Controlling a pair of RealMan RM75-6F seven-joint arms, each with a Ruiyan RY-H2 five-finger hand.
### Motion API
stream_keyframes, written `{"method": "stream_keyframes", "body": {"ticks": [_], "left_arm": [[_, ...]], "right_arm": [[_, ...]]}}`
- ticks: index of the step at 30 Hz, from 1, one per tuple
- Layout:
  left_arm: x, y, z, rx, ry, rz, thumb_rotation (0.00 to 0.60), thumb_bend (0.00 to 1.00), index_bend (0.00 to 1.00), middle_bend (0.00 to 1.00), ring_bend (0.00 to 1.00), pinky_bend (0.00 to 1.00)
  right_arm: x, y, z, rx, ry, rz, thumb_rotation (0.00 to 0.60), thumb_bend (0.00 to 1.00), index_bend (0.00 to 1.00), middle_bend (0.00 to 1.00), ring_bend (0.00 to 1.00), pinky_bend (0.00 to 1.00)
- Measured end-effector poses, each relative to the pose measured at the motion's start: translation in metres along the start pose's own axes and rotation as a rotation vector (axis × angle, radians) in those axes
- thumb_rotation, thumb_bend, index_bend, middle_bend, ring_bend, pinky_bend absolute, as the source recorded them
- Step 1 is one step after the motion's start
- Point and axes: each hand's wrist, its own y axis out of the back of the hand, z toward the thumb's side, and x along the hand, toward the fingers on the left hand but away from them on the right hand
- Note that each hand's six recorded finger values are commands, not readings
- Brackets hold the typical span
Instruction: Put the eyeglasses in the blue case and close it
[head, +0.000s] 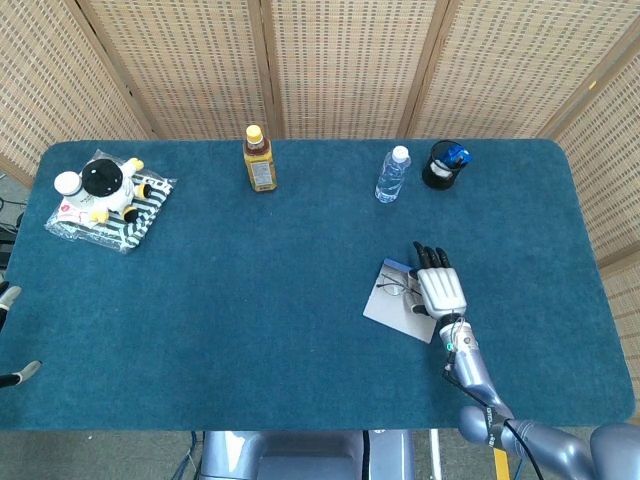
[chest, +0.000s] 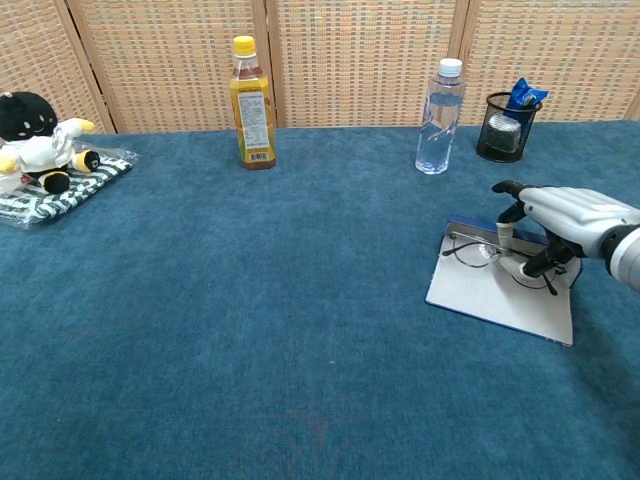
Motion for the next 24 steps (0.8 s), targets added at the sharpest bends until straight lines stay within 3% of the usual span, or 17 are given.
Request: {"method": "stream_keyframes", "body": {"ticks": [7, 9, 11, 14, 24], "left_arm": [[0.000, -0.001, 0.001, 0.003, -0.001, -0.001, 0.600, 0.00, 0.00, 0.00, 0.00, 0.00], [0.000, -0.001, 0.001, 0.003, -0.001, 0.000, 0.600, 0.00, 0.00, 0.00, 0.00, 0.00], [-0.001, -0.001, 0.001, 0.003, -0.001, 0.000, 0.600, 0.00, 0.00, 0.00, 0.00, 0.00], [-0.001, -0.001, 0.001, 0.004, -0.003, -0.002, 0.600, 0.00, 0.00, 0.00, 0.00, 0.00], [-0.002, -0.001, 0.002, 0.004, -0.006, -0.002, 0.600, 0.00, 0.00, 0.00, 0.00, 0.00]], "right_arm": [[0.003, -0.001, 0.001, -0.008, 0.017, 0.007, 0.600, 0.47, 0.50, 0.00, 0.00, 0.04], [0.003, 0.000, 0.001, -0.010, 0.020, 0.000, 0.600, 0.41, 0.42, 0.00, 0.00, 0.04], [0.004, 0.002, 0.001, -0.015, 0.024, -0.012, 0.600, 0.31, 0.26, 0.00, 0.00, 0.04], [0.005, 0.004, 0.001, -0.026, 0.028, -0.033, 0.600, 0.26, 0.10, 0.00, 0.00, 0.04], [0.008, 0.008, 0.006, -0.052, 0.050, -0.062, 0.600, 0.25, 0.06, 0.00, 0.00, 0.04]]}}
